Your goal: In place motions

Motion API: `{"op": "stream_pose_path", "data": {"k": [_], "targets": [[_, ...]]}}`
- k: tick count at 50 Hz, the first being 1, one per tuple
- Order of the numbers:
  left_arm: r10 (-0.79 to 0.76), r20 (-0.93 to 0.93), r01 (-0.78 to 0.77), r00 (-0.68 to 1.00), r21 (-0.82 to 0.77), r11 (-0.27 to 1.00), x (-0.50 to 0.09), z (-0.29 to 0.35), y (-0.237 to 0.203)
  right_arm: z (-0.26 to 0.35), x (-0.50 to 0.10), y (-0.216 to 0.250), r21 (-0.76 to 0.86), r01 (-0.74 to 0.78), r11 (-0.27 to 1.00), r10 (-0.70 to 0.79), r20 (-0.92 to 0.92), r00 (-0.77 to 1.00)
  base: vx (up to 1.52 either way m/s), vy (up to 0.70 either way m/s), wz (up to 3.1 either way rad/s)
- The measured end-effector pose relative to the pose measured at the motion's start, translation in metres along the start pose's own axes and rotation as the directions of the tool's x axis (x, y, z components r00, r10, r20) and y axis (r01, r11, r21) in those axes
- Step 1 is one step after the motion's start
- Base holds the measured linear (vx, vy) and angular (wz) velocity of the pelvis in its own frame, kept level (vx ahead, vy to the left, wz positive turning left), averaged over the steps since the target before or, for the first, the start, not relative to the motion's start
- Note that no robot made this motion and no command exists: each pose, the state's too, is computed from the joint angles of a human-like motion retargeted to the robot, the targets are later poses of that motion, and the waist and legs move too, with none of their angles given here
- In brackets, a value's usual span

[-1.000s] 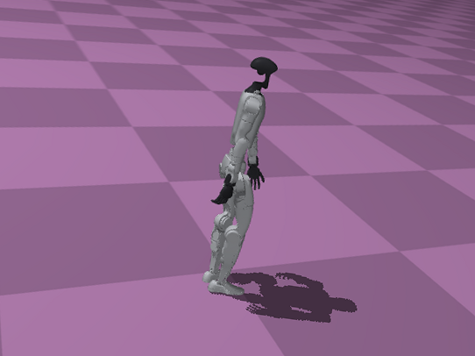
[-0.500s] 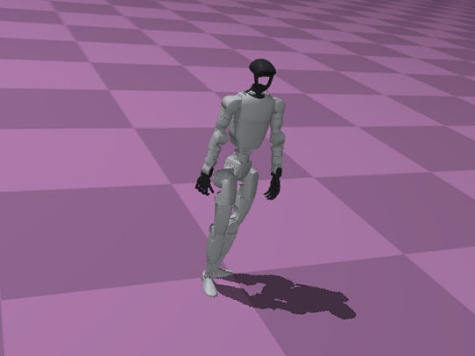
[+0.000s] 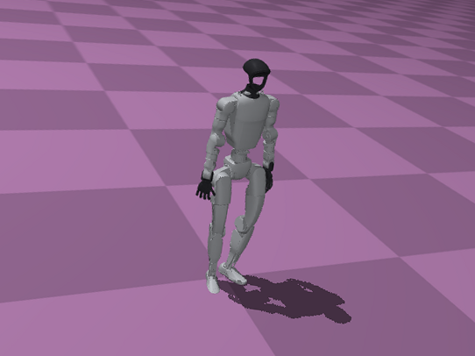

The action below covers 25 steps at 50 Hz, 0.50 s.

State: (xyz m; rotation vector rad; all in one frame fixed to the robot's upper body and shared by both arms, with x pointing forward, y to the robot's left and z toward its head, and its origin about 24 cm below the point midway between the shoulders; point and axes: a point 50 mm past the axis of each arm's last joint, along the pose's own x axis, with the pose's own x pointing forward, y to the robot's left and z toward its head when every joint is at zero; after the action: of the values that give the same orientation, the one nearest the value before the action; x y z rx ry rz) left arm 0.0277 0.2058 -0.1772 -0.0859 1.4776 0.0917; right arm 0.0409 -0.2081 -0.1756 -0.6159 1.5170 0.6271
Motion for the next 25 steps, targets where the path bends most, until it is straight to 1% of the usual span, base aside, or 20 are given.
{"op": "stream_pose_path", "data": {"k": [3, 5, 7, 10, 12, 15, 18, 21, 25], "targets": [[-0.017, -0.073, 0.014, 0.997, -0.035, 0.999, -0.001, -0.032, -0.006, 0.01, 0.0, 0.0, -0.066, 0.016, 0.998, -0.014, 0.031, 0.999, 0.15, -0.01, -0.54], [-0.036, -0.106, 0.03, 0.994, -0.062, 0.998, -0.002, -0.045, -0.01, 0.019, 0.001, 0.004, -0.072, 0.02, 0.997, -0.016, 0.057, 0.998, 0.01, -0.05, -0.21], [-0.042, -0.109, 0.037, 0.993, -0.048, 0.998, -0.002, -0.044, -0.009, 0.027, 0.001, 0.007, -0.015, 0.002, 1.0, -0.001, 0.093, 0.996, -0.09, -0.06, 0.45], [-0.028, -0.12, 0.03, 0.992, 0.01, 1.0, -0.002, -0.045, -0.007, 0.023, 0.003, 0.02, 0.086, -0.089, 0.992, 0.078, 0.125, 0.989, 0.08, -0.03, -0.26], [-0.02, -0.111, 0.025, 0.994, 0.043, 0.999, -0.002, -0.043, -0.006, 0.017, 0.004, 0.028, 0.103, -0.133, 0.986, 0.121, 0.115, 0.986, 0.1, -0.06, 0.38], [-0.028, -0.074, 0.035, 0.997, 0.085, 0.996, -0.001, -0.034, -0.005, 0.011, 0.004, 0.03, 0.054, -0.112, 0.992, 0.108, 0.071, 0.992, -0.03, -0.04, 1.24], [-0.013, -0.049, 0.018, 0.999, 0.102, 0.995, 0.0, -0.025, -0.005, 0.011, 0.004, 0.024, -0.016, -0.077, 0.997, 0.078, 0.044, 0.996, -0.07, 0.0, 0.0], [-0.009, -0.019, 0.011, 1.0, 0.113, 0.994, 0.001, -0.013, -0.007, 0.01, 0.004, 0.022, -0.03, -0.075, 0.997, 0.076, 0.04, 0.996, -0.06, -0.02, 2.0], [-0.026, 0.018, 0.023, 1.0, 0.121, 0.992, 0.002, 0.003, -0.013, -0.007, 0.003, 0.021, 0.012, -0.074, 0.997, 0.074, 0.002, 0.997, -0.03, 0.02, 2.83]]}}
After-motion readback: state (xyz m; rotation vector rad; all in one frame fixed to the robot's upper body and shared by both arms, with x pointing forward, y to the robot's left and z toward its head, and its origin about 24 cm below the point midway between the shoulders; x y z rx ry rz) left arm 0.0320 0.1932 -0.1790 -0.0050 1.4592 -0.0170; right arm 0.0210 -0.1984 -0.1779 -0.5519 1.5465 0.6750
